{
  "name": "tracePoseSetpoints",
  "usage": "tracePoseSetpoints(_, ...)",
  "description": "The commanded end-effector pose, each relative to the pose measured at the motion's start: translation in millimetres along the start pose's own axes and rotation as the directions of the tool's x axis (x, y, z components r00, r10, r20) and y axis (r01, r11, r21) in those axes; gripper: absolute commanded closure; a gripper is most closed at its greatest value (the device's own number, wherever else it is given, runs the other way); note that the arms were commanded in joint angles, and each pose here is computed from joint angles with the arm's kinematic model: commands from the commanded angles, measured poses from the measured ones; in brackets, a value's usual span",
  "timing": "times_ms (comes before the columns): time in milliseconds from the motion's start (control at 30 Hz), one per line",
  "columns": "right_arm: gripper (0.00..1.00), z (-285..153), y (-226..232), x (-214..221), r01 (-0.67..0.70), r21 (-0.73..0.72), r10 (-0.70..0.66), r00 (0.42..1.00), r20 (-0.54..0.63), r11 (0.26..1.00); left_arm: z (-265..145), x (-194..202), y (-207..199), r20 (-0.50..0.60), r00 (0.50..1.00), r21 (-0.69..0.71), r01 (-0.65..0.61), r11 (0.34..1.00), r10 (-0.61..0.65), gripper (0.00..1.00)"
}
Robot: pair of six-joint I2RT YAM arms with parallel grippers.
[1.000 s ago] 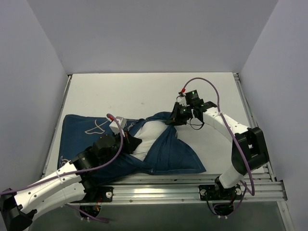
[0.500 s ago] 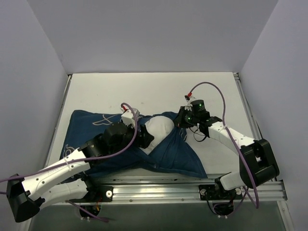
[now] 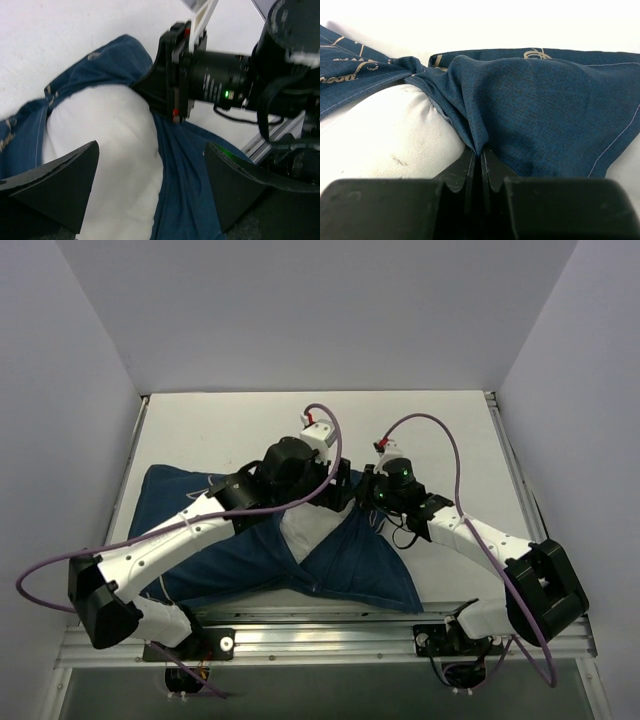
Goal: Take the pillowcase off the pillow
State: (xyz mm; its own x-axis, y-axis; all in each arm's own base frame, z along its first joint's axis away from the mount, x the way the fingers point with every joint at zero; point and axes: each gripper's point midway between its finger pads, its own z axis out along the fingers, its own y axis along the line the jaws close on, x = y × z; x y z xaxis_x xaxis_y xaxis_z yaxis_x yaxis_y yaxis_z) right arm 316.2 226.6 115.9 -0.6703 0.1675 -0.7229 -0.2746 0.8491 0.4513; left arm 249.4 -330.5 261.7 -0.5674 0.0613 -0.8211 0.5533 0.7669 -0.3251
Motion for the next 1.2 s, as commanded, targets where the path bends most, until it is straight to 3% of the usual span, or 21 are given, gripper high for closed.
tracePoseSetpoints(0,1.00,-2.8,4.8,-12.2,0.030,0.005,-0.030,0.998,0.060,1.000,11.2,-19.4,1.2,-0.036,0.997,0.027,-0.068,0.997,0.069,0.06)
tracePoseSetpoints(367,1.00,-13.8,21.5,-37.5,0.081,-0.032,-0.077,0.990,0.119,0.996,72.3,9.0,17.3,-0.253,0.964,0.096,-0.062,0.993,0.085,0.02)
tracePoseSetpoints(600,1.00,-15.2,24.0,-43.9,0.094,-0.024,-0.090,0.988,0.125,0.995,82.7,20.6,13.6,-0.314,0.945,0.132,-0.055,0.990,0.094,0.00)
tracePoseSetpoints(700,1.00,-16.8,26.1,-48.9,0.094,-0.024,-0.090,0.987,0.135,0.995,84.0,35.1,17.7,-0.356,0.930,0.128,-0.044,0.991,0.088,0.09)
tracePoseSetpoints(800,1.00,-17.8,29.4,-55.6,0.096,-0.024,-0.092,0.985,0.148,0.995,85.9,53.0,22.9,-0.395,0.916,0.118,-0.022,0.993,0.067,0.22)
tracePoseSetpoints(833,1.00,-18.4,31.6,-59.3,0.097,-0.027,-0.092,0.984,0.153,0.995,86.2,58.5,24.7,-0.408,0.911,0.114,-0.018,0.993,0.063,0.31)
tracePoseSetpoints(933,1.00,-19.3,34.0,-62.5,0.099,-0.030,-0.093,0.984,0.153,0.995,87.1,73.5,32.4,-0.439,0.897,0.092,-0.012,0.996,0.051,0.41)
tracePoseSetpoints(1033,1.00,-19.5,35.3,-64.2,0.101,-0.032,-0.095,0.983,0.156,0.994,88.5,79.5,39.8,-0.447,0.894,0.070,-0.012,0.997,0.042,0.61)
tracePoseSetpoints(1067,1.00,-19.8,36.0,-65.5,0.101,-0.034,-0.095,0.983,0.158,0.994,89.8,76.6,40.0,-0.434,0.900,0.071,-0.013,0.997,0.043,0.79)
tracePoseSetpoints(1100,1.00,-18.7,35.0,-65.0,0.099,-0.031,-0.093,0.984,0.155,0.995,90.2,75.4,40.4,-0.427,0.903,0.074,-0.016,0.997,0.046,0.89)
tracePoseSetpoints(1133,1.00,-18.4,34.8,-64.6,0.099,-0.028,-0.093,0.984,0.153,0.995,88.2,72.1,38.8,-0.415,0.908,0.080,-0.022,0.997,0.053,0.96)
tracePoseSetpoints(1167,1.00,-17.7,33.1,-65.9,0.095,-0.017,-0.092,0.983,0.156,0.995,88.0,65.9,37.1,-0.392,0.918,0.089,-0.032,0.995,0.065,0.98)
